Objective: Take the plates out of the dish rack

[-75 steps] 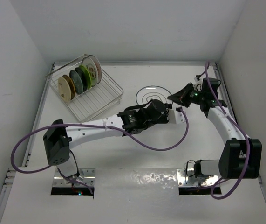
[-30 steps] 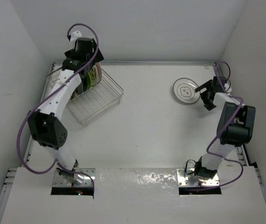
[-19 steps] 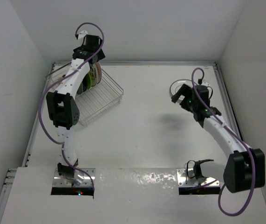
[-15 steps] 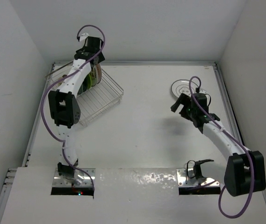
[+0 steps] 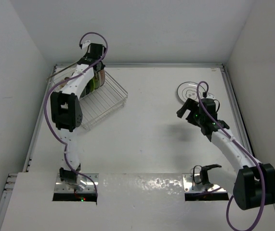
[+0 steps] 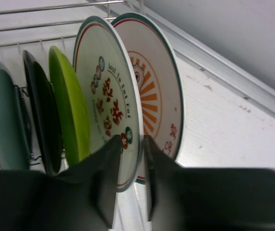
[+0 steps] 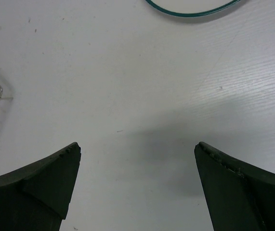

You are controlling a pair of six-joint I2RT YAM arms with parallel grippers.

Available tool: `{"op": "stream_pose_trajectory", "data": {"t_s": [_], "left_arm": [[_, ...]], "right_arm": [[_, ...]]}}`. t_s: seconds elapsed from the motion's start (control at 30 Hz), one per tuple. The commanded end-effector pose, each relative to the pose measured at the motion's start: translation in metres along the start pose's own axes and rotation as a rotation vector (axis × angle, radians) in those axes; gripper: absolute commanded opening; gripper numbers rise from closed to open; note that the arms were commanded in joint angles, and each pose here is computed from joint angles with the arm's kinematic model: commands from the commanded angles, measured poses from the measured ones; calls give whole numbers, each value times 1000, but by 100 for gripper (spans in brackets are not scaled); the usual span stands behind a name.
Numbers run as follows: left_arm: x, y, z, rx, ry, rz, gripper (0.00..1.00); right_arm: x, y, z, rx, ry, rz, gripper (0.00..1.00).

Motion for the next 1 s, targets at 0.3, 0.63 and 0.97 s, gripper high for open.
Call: {"op": "stream_pose_trajectory", "data": {"t_s": [0.3, 0.63, 0.97], "left_arm": [[62, 1, 23, -120, -139, 36, 0], [134, -3, 101, -272, -376, -48, 0], [152, -57, 212, -442, -682, -404, 0]], "right_arm": [[26, 24, 15, 72, -95, 24, 99], [52, 44, 37, 93, -154, 32, 99], [92, 91, 62, 152, -181, 36, 99]]}}
Point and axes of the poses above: each gripper's point midway between its finger pads, its own z axis back along the fingers, its own y axis along the line the jaws close on, x = y × z, the point moved 1 cm from there along z, back along the fingers, and after that the axes turned 14 degrees about -z, right-handed, at the moved point
